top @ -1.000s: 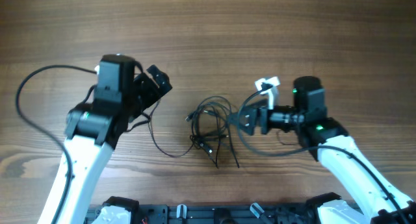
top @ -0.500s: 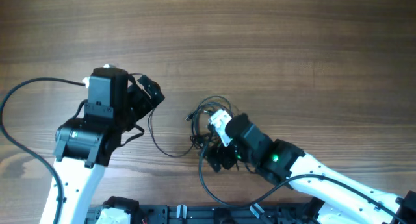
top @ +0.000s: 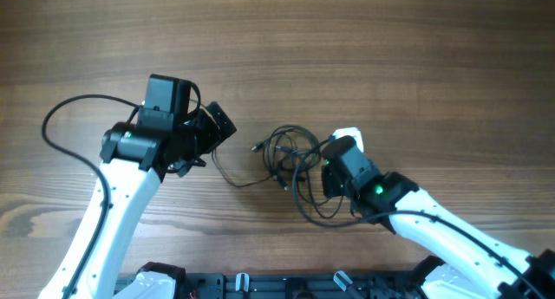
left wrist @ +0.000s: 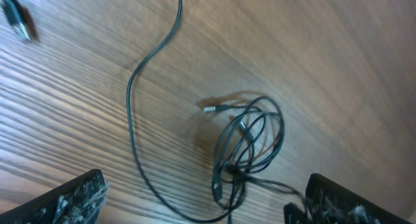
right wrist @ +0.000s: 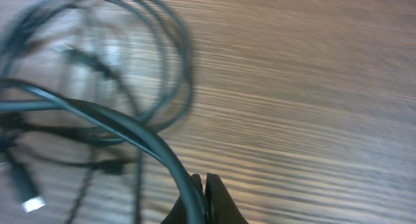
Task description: Untangle cables
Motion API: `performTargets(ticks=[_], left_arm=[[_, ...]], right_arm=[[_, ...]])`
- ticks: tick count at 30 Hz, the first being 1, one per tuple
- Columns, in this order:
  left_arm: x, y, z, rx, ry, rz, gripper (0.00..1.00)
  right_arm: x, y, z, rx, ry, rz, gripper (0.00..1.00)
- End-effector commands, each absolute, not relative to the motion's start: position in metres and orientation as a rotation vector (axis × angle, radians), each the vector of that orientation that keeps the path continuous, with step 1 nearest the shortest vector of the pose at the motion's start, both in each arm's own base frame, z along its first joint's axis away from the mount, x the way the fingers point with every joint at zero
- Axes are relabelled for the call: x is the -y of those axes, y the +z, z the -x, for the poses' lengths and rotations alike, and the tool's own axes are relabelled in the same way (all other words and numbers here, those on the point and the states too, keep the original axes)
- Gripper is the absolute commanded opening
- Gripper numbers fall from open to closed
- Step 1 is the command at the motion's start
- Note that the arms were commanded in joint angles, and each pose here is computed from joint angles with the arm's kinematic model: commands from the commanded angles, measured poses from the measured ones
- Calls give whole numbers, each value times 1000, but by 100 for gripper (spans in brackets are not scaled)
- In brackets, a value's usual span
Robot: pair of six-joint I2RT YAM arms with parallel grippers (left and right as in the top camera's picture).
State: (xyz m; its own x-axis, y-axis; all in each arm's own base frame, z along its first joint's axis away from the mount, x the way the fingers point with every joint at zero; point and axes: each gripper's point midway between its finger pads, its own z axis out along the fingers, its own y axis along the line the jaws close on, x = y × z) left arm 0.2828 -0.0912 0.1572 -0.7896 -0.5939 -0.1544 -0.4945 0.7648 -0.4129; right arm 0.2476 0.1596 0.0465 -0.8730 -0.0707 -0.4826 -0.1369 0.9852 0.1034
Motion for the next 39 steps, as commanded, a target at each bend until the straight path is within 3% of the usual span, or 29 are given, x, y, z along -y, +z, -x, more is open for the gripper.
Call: performTargets(ticks=[1,3,6,7,8,9,10,14,18,24,26,28,29,39], left_arm=[[102,143,-280,-2759,-576,871,100],[102,136,-281,-2780,-562,883,100],[104,133,-281,-2795,-560,886,100],[105,132,-281,-2797,-561,879,100],[107,133,-281,-2797,-565,871,100],[110,133,-282,-2796,-571,853,100],[114,134,-283,-2794,-582,834,100],[129,137,-284,-2791,-609,758,100],[139,138,-284,-2793,-625,706,100],[121,138,-296,-2675,-597,1047,100],[117,140,-302,-2645,-606,1058,100],[115,141,-307,-2623,-599,1055,100],[114,141,-307,-2621,-591,1054,100],[84,137,-311,-2564,-432,1122,100]], right_arm=[[-134,32,-260,-2665,91,-39,7],[-136,17,-261,-2705,88,-31,13],[-150,-3,-250,-2795,171,-1,13],[-148,-8,-248,-2811,156,2,18],[-148,-9,-248,-2815,151,12,30],[-148,-9,-249,-2811,148,45,68],[-150,-6,-251,-2799,147,95,100],[-162,40,-268,-2719,173,213,100],[-175,121,-289,-2557,267,221,100],[-169,212,-294,-2296,376,123,100],[-181,215,-285,-2310,492,138,81],[-203,206,-270,-2370,643,227,56],[-213,196,-264,-2415,705,261,50],[-286,90,-226,-2833,1065,376,52]])
